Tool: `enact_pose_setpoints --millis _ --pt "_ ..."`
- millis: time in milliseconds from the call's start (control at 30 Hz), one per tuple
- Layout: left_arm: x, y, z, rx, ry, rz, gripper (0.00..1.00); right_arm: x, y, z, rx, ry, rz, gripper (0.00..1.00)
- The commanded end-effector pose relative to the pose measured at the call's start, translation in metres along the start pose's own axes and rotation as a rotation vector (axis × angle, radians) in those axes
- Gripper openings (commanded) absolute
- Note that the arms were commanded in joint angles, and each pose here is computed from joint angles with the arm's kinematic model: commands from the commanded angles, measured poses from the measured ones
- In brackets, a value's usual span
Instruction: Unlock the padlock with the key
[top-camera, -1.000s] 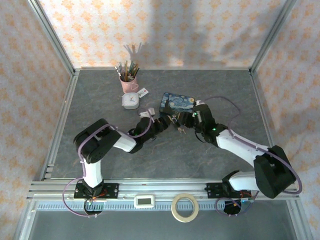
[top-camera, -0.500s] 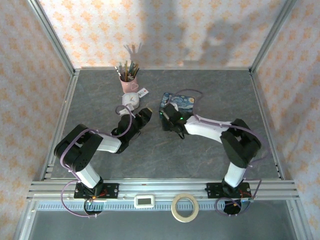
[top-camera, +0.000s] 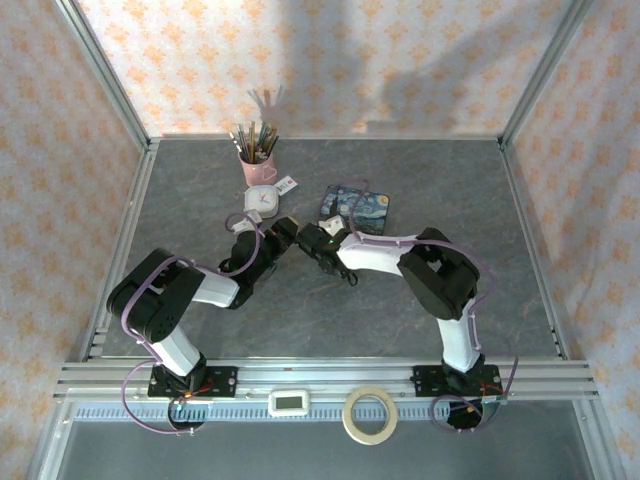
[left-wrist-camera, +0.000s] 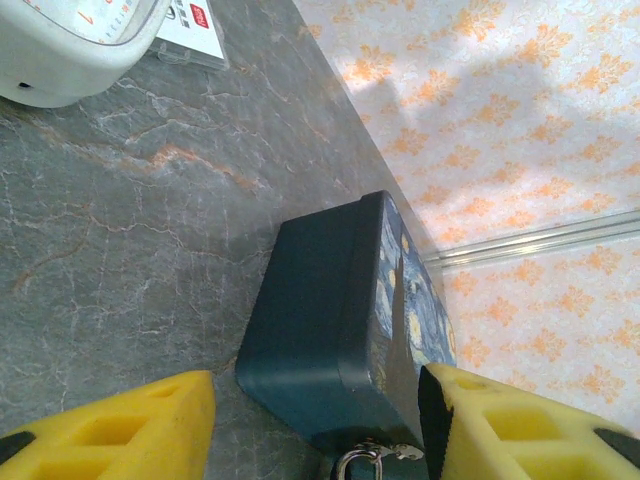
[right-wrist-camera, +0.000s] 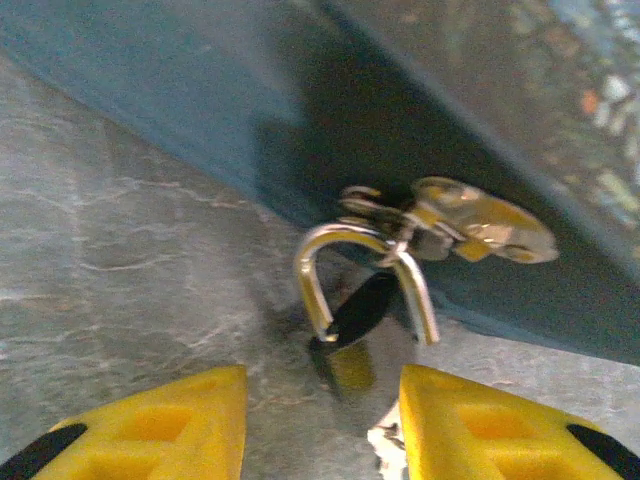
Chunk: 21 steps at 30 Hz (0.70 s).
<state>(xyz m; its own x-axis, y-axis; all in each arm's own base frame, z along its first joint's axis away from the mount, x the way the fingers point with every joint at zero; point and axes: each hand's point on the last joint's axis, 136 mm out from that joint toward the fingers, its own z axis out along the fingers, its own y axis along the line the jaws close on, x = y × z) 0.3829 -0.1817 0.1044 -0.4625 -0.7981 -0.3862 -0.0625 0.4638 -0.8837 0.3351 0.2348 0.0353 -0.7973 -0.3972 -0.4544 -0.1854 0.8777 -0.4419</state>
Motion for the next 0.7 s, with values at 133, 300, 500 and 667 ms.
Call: enact_pose_setpoints --millis 133,300,500,667 --pt "-0.007 -0.015 -0.001 0.056 -0.018 -0.018 0.54 -0.012 -0.016 -0.007 0.091 -0.062 -0.041 0.42" --pt "-0.007 -0.017 0.0 0.067 -0.01 -0.03 0.54 -0.005 -0.005 0.005 0.069 -0.052 -0.08 0.4" --pt "-0.009 -0.015 -0.001 0.062 -0.017 -0.029 0.53 0.0 -0.005 0.016 0.118 -0.049 -0.107 0.36" --pt "-0.009 -0.016 -0.002 0.064 -0.018 -0.031 0.53 0.005 -0.004 0.021 0.119 -0.043 -0.11 0.34"
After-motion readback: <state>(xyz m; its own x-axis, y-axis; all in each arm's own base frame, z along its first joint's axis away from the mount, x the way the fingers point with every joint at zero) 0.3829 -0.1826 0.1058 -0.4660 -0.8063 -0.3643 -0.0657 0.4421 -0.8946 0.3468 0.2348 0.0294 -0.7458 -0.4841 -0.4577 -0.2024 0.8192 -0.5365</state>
